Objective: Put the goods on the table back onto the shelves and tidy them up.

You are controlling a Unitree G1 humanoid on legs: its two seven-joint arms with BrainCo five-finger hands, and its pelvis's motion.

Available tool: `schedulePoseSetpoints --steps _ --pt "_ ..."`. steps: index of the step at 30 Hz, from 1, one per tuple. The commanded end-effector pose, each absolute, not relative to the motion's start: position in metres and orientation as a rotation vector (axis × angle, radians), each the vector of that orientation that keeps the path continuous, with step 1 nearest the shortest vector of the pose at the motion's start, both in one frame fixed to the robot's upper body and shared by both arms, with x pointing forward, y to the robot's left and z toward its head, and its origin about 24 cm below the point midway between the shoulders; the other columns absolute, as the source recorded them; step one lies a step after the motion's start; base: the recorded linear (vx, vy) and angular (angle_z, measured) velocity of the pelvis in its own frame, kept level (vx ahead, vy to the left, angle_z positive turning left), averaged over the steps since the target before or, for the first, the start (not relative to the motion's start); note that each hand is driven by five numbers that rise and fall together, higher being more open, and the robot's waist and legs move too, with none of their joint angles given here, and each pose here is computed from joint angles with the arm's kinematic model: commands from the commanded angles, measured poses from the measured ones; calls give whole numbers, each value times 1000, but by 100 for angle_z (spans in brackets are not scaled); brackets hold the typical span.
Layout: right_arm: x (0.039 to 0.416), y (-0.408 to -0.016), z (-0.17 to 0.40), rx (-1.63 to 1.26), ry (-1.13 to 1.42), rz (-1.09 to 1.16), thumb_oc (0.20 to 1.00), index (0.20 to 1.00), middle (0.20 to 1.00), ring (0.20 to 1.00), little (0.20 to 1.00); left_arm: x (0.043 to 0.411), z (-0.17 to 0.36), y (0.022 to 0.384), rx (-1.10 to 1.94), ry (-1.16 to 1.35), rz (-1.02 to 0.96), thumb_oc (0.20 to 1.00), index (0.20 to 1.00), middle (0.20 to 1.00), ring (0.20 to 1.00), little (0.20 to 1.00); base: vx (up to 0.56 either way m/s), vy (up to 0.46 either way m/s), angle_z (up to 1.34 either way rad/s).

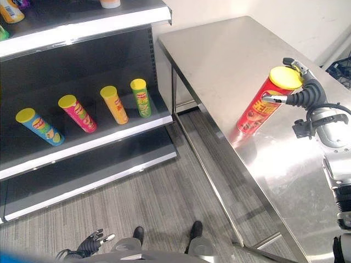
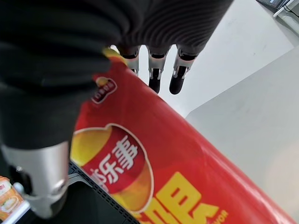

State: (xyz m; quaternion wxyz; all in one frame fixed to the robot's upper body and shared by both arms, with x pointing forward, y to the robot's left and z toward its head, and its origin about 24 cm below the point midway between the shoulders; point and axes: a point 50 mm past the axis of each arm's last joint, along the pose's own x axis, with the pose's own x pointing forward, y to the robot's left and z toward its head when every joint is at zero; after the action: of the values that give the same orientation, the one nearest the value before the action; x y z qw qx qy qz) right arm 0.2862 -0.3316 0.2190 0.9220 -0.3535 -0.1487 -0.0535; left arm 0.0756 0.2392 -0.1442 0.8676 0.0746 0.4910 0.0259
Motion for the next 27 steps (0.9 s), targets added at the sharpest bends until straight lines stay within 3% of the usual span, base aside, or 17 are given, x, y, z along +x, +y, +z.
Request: schedulePoseSetpoints --steps 1,5,6,7,9,27 --pt "287 -326 250 -750 -426 -120 1000 1000 1000 1000 1000 97 -135 254 251 969 25 1000 1000 1000 1000 1000 0 0 0" --pt "288 -326 249 -746 -425 -119 1000 1000 1000 1000 1000 98 -135 255 254 971 27 1000 1000 1000 1000 1000 0 0 0" --pt "288 -326 249 -744 -426 -117 931 931 931 931 931 98 -135 255 255 971 28 1000 1000 1000 1000 1000 0 0 0" --pt "288 -325 249 -742 -426 -116 460 460 460 460 460 97 -136 255 256 972 28 1000 1000 1000 1000 1000 0 0 0" --pt "288 -324 249 -739 -428 -112 200 200 200 200 200 97 -136 255 257 974 29 1000 1000 1000 1000 1000 0 0 0" --pt "285 -322 252 -745 -461 -127 200 200 200 200 200 100 -135 259 255 977 55 1000 1000 1000 1000 1000 0 0 0"
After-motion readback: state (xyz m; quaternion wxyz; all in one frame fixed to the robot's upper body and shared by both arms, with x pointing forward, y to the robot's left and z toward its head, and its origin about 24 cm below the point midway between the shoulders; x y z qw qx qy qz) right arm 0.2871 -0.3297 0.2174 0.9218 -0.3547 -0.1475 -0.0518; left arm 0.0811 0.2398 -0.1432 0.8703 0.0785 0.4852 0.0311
